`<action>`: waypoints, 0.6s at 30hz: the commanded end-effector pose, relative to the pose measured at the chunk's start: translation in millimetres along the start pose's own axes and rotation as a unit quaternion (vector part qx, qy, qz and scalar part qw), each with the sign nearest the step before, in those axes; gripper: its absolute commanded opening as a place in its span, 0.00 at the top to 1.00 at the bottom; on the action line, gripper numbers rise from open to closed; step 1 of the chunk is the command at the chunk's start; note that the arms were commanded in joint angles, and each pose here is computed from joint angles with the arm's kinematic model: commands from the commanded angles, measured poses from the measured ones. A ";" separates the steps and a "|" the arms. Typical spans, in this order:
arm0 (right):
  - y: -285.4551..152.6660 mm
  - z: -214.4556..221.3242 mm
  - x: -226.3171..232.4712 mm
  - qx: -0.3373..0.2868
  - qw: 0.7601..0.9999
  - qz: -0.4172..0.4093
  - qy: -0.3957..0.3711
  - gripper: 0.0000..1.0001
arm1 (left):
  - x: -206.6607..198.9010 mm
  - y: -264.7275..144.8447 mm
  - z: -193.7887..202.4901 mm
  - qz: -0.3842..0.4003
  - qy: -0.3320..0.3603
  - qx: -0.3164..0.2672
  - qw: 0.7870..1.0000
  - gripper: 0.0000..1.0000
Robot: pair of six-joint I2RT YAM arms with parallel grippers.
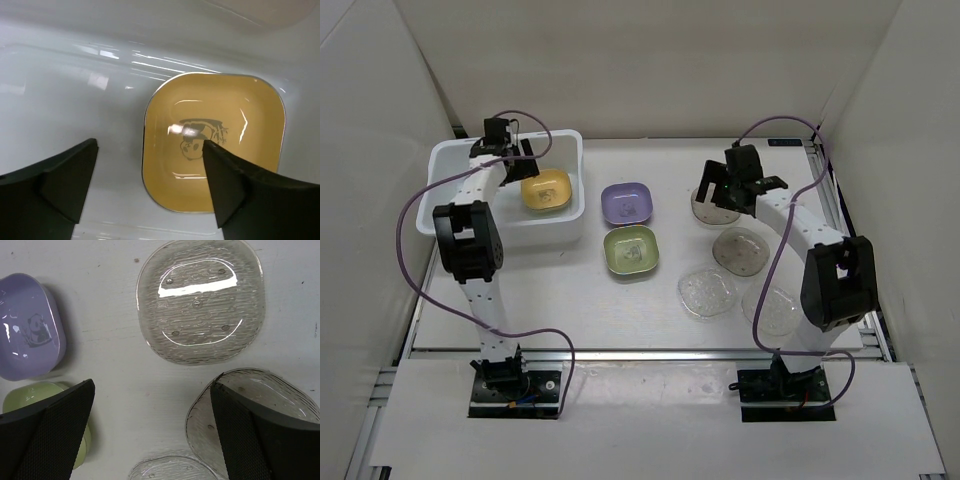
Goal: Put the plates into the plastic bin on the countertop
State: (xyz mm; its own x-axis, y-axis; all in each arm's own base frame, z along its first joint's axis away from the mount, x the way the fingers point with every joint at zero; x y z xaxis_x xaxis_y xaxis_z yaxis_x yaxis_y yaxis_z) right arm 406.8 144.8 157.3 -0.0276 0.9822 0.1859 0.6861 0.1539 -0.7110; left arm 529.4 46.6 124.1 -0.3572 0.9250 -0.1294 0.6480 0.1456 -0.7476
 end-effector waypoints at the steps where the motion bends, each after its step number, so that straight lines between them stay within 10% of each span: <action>1: -8.7 -22.4 11.9 -0.036 0.999 -0.008 -0.022 0.01 | -14.1 -74.0 -50.0 0.021 -0.013 -0.079 0.997 0.01; 10: -26.1 -9.9 18.9 -0.045 0.997 -0.049 -0.026 0.01 | -80.4 -177.3 -11.4 0.115 0.021 -0.105 0.988 0.01; 18: -48.7 21.1 8.2 -0.033 0.998 -0.055 -0.024 0.01 | -146.1 -228.4 151.8 0.197 0.091 -0.002 0.976 0.01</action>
State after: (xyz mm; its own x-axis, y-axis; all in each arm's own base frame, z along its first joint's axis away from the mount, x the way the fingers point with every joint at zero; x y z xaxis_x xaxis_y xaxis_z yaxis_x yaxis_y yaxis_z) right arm 364.2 149.2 166.5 -0.1195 0.9685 0.2185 0.6946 0.2388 -0.6786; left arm 369.1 -160.2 240.0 0.0670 0.9618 -0.2653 0.7730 -0.2182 -0.5958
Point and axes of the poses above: each gripper's point midway between its finger pads, its own y axis out along the fingers, its own x axis along the line the jaws close on, z = x × y, the point moved 3 cm from there along -y, back along the fingers, and after that the axes turned 7 degrees about -y, right-handed, at the moved point
